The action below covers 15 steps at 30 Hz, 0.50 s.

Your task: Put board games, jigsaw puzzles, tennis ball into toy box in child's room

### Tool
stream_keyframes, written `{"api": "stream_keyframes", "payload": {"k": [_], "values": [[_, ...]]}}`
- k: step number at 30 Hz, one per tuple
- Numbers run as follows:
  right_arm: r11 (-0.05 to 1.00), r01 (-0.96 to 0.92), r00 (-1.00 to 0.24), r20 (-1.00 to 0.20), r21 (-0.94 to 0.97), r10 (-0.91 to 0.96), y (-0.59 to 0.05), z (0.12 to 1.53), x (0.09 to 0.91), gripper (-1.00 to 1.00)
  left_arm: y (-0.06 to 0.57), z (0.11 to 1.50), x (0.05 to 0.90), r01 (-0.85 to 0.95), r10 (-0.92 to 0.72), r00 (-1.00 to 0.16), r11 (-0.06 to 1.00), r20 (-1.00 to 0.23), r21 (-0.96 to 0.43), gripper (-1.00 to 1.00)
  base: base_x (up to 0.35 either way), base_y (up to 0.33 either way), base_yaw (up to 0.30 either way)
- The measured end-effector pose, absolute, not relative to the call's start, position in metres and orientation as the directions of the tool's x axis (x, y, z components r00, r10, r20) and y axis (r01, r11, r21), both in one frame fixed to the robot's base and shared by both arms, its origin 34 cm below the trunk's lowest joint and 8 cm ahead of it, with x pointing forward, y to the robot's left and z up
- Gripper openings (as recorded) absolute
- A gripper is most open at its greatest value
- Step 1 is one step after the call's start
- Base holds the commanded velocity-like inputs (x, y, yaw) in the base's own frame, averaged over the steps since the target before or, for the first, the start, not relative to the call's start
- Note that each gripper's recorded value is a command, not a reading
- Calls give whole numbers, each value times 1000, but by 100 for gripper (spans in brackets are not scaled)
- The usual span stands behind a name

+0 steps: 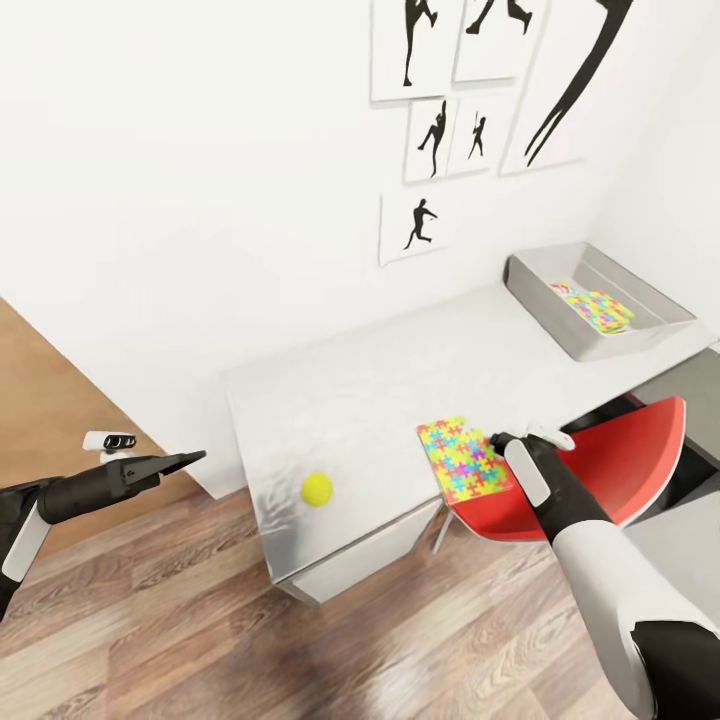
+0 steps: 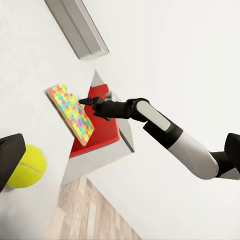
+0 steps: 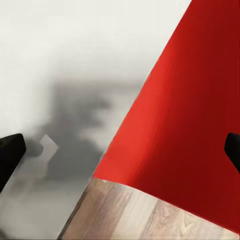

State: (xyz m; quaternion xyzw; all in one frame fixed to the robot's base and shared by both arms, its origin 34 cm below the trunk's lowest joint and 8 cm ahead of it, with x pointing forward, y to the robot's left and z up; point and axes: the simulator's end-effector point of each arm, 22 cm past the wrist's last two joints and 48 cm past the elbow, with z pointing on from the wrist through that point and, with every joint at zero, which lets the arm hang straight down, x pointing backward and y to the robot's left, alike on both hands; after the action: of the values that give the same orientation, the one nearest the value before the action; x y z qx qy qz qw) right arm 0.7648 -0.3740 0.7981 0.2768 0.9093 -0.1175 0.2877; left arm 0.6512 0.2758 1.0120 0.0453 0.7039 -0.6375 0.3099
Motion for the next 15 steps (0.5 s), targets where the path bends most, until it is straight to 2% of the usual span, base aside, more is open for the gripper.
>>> {"api": "stream_keyframes", "payload": {"k": [15], "values": [[827,563,-617,-657,17,433,-371,847,788,100,286,1028,655,482,-360,-775,194,-519,-854,100,-1,2,-113]]}}
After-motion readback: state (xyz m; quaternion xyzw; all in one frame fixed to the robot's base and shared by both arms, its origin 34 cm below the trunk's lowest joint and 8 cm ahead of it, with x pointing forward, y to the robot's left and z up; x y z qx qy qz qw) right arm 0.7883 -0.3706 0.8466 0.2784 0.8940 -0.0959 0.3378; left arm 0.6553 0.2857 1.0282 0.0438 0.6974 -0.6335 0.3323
